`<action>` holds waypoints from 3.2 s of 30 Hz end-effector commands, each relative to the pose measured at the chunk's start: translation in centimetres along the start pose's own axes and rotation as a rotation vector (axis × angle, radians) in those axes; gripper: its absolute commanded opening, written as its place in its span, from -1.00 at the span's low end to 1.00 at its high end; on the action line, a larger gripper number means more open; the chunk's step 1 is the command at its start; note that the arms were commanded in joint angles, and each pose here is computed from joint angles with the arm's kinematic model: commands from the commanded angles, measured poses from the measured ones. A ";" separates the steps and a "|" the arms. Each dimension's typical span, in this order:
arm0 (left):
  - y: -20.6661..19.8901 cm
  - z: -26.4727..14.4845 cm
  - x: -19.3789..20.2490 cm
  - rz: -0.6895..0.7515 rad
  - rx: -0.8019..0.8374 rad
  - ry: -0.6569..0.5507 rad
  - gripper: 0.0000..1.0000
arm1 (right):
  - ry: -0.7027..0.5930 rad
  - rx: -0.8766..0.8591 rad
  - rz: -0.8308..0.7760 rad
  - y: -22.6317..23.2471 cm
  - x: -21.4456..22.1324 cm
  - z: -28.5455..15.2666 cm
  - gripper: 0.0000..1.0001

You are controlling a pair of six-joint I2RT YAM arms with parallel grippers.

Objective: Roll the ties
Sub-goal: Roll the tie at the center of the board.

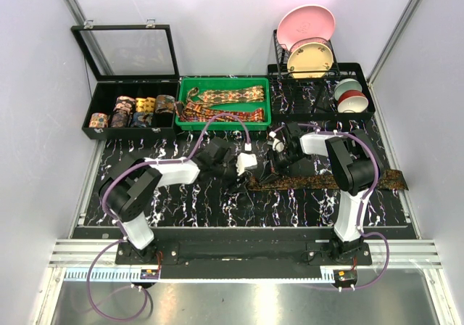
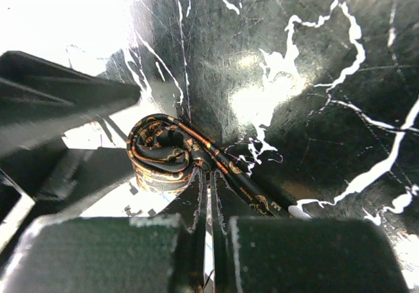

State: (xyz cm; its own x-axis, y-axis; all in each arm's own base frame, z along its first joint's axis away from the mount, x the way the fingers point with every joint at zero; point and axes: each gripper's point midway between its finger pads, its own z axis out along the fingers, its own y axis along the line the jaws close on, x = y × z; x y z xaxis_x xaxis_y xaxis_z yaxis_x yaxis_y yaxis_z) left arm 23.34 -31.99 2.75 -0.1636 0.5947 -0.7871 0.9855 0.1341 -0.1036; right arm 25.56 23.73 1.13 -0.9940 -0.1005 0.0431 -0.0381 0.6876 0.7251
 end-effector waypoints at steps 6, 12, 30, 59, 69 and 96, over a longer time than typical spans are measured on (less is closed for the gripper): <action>0.2 0.2 -4.5 0.067 0.031 -0.198 0.29 | -0.040 0.074 -0.049 -1.5 -1.1 0.7 -1.00; -0.3 0.8 -4.0 0.082 0.090 -0.185 0.10 | -0.041 0.071 -0.047 -1.6 -1.1 0.8 -1.00; -0.7 4.0 -4.2 0.034 0.123 -0.106 -0.17 | -0.046 0.050 -0.038 -1.2 -1.1 0.8 -1.00; 0.7 4.2 7.4 0.037 -0.032 0.379 -0.30 | -0.110 -0.110 -0.055 4.2 -0.5 -5.1 -0.46; 0.9 4.4 6.8 0.043 -0.020 0.376 -0.31 | -0.095 -0.088 -0.032 2.4 -0.9 -3.3 -0.36; 0.3 4.2 6.1 0.048 0.012 0.354 -0.29 | -0.107 -0.025 -0.098 1.2 -1.0 -4.3 -0.26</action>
State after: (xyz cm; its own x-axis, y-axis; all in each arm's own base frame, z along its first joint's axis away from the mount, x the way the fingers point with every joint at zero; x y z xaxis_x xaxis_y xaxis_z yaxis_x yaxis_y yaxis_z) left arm 26.07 -37.70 2.05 -0.0067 0.6611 -0.7502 0.9976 0.0558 0.0402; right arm 26.06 21.14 4.00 -0.9957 -0.0803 -0.0464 -0.0886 0.6744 0.7330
